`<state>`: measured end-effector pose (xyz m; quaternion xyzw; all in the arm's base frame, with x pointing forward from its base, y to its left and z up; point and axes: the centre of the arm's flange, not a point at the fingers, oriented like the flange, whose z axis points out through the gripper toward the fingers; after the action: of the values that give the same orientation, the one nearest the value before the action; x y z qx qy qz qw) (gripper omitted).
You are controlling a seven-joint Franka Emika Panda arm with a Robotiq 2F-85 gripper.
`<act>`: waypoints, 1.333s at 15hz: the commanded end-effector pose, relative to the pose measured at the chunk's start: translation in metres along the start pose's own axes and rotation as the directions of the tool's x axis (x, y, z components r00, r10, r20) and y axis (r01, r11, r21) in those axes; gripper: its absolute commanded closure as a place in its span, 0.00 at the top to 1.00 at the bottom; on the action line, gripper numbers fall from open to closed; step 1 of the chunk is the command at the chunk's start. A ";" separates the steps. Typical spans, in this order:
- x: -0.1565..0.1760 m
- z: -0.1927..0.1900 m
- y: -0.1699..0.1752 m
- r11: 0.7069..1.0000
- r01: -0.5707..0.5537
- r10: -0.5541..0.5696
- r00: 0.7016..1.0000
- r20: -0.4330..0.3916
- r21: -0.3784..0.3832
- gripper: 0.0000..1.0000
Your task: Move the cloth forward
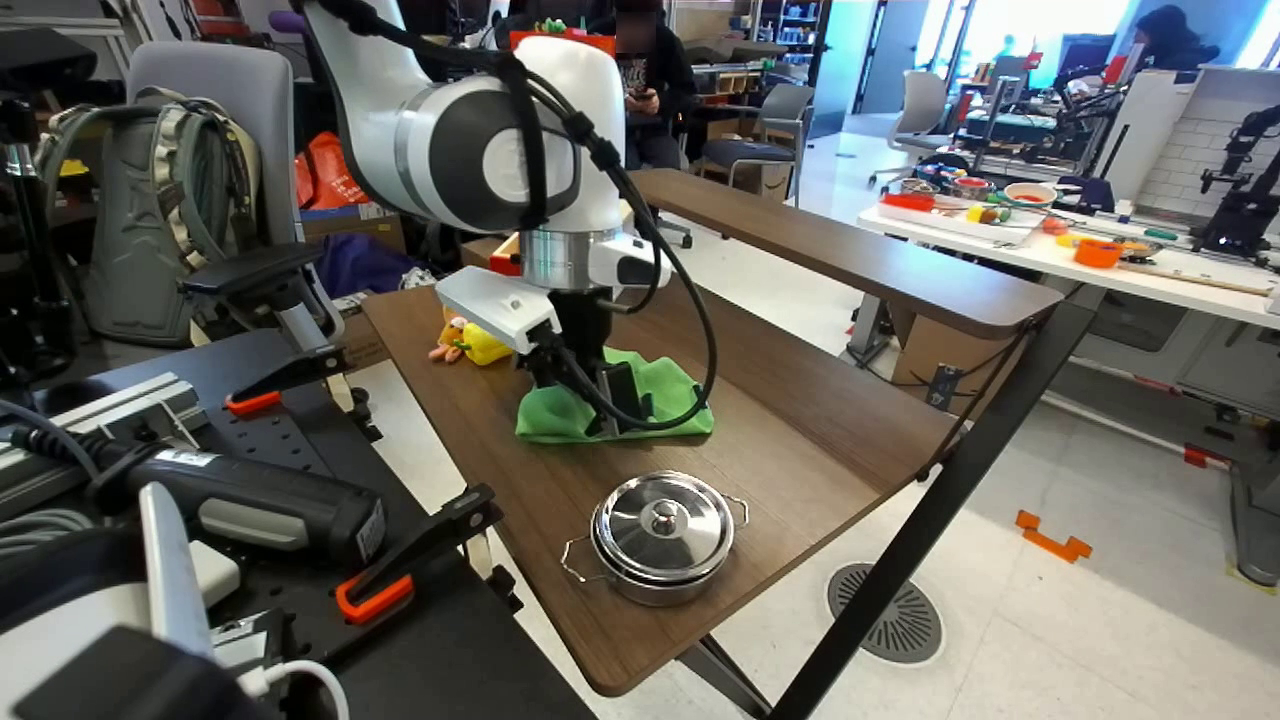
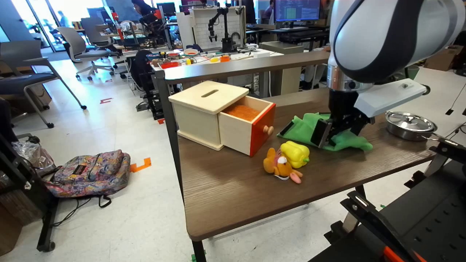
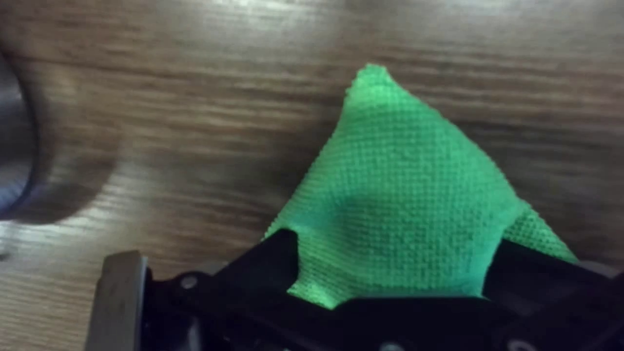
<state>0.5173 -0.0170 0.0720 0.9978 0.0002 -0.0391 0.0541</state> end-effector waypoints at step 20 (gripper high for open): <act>-0.082 -0.145 -0.064 0.981 0.073 -0.047 0.988 -0.146 0.179 1.00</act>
<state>0.4468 0.0626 0.2153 0.9983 0.0306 0.0300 -0.0396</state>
